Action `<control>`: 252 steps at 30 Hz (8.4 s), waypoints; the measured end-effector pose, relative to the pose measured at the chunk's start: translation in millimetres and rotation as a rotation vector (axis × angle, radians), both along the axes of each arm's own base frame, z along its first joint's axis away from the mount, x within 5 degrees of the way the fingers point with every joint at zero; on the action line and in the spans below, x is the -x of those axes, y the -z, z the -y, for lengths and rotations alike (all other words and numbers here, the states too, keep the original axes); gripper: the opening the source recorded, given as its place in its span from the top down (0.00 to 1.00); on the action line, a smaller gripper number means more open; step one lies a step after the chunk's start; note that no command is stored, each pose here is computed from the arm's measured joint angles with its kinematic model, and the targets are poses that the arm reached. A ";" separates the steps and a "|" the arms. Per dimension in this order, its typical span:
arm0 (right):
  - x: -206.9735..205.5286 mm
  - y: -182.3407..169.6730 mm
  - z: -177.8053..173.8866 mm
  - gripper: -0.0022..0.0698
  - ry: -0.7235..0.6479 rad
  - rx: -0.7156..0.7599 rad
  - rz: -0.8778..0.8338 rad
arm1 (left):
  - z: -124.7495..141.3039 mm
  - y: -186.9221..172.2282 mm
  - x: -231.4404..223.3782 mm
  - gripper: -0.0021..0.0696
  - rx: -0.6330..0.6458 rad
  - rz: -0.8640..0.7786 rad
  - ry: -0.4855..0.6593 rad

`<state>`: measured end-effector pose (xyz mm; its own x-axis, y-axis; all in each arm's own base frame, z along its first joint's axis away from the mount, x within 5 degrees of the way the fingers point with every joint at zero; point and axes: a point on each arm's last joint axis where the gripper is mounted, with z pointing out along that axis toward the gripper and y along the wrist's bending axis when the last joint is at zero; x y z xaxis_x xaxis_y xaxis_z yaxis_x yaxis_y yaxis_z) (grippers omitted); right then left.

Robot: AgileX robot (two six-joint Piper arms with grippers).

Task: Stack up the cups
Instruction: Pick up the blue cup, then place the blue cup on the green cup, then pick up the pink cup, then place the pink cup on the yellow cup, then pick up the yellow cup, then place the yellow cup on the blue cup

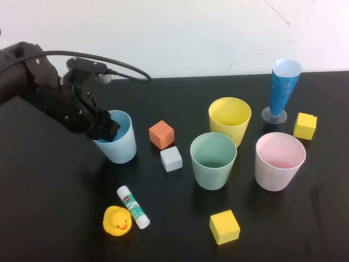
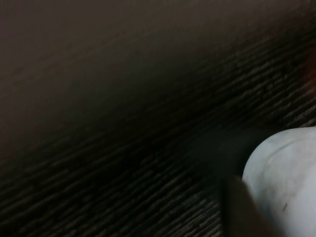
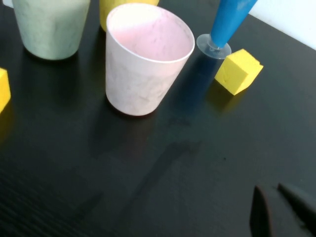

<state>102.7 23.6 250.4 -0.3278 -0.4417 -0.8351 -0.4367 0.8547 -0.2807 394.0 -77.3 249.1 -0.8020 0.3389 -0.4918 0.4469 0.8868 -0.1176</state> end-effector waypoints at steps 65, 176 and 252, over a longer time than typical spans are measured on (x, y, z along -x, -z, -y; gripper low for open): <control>-13.8 -58.4 -17.0 0.96 -0.222 -0.059 -0.126 | 134.1 -147.3 38.8 0.75 0.066 0.465 0.174; -308.7 -46.7 -142.5 0.61 -0.467 0.117 -0.358 | -57.7 -11.5 315.4 0.97 -0.113 0.765 -0.009; -251.4 -117.5 -188.7 0.90 -0.502 0.241 -0.527 | -41.6 -8.4 306.2 0.97 0.087 0.826 -0.019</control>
